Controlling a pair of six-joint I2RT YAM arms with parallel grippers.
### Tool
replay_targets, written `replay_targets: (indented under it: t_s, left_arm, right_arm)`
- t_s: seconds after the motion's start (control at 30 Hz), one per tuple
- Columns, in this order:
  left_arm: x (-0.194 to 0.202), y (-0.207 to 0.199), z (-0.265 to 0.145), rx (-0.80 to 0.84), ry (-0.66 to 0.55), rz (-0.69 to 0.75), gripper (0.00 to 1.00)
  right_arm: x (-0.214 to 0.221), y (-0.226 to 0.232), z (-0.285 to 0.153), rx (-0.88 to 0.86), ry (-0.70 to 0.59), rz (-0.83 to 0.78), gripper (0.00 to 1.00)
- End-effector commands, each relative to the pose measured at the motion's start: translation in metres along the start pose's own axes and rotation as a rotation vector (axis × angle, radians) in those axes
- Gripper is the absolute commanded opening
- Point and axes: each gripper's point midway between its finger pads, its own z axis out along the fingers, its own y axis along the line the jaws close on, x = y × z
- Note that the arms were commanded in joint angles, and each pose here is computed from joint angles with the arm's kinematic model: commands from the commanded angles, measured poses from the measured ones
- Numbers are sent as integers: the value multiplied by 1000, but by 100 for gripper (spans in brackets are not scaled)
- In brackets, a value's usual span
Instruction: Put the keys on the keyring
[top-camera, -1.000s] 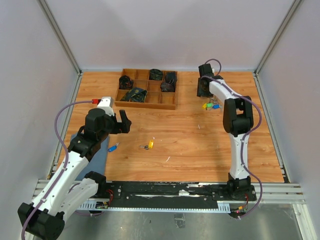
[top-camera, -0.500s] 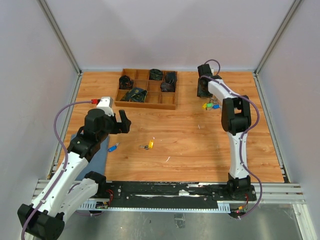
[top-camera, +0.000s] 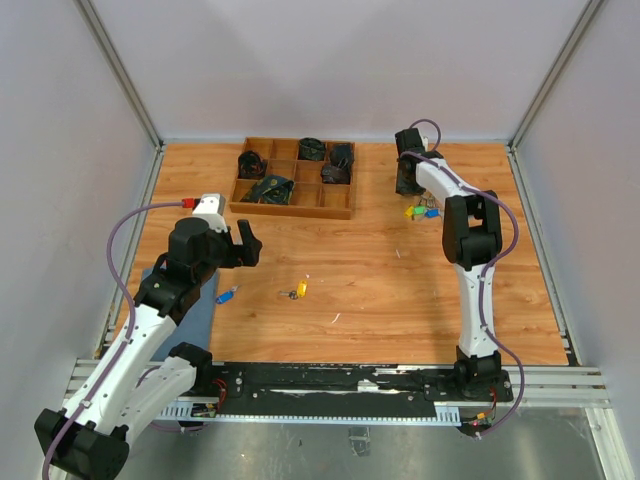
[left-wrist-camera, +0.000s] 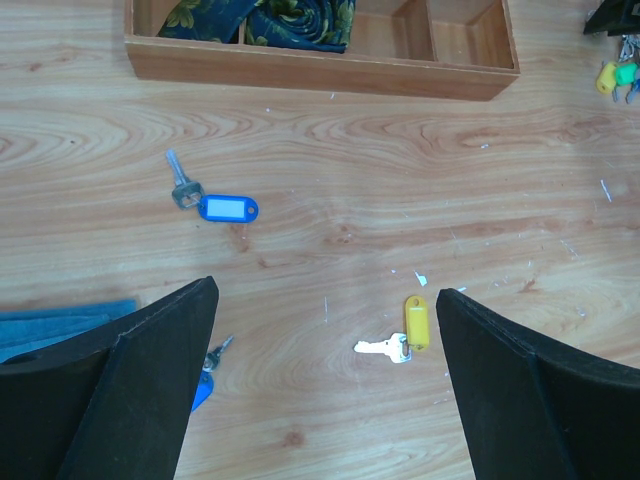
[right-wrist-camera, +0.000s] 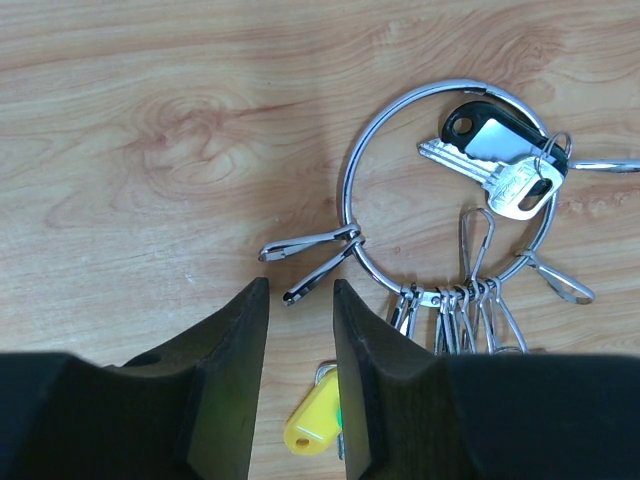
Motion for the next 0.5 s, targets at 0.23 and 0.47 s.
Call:
replay_targets:
  t_s: [0.23,0.47]
  left_arm:
    - [-3,-1,-1,5,-20,-3,97]
    - [-2,-1,0,4,-17,-4,96]
  right_arm:
    - [17,-5,10,17,60,17,27]
    - [22,-8,7,14,65,17,15]
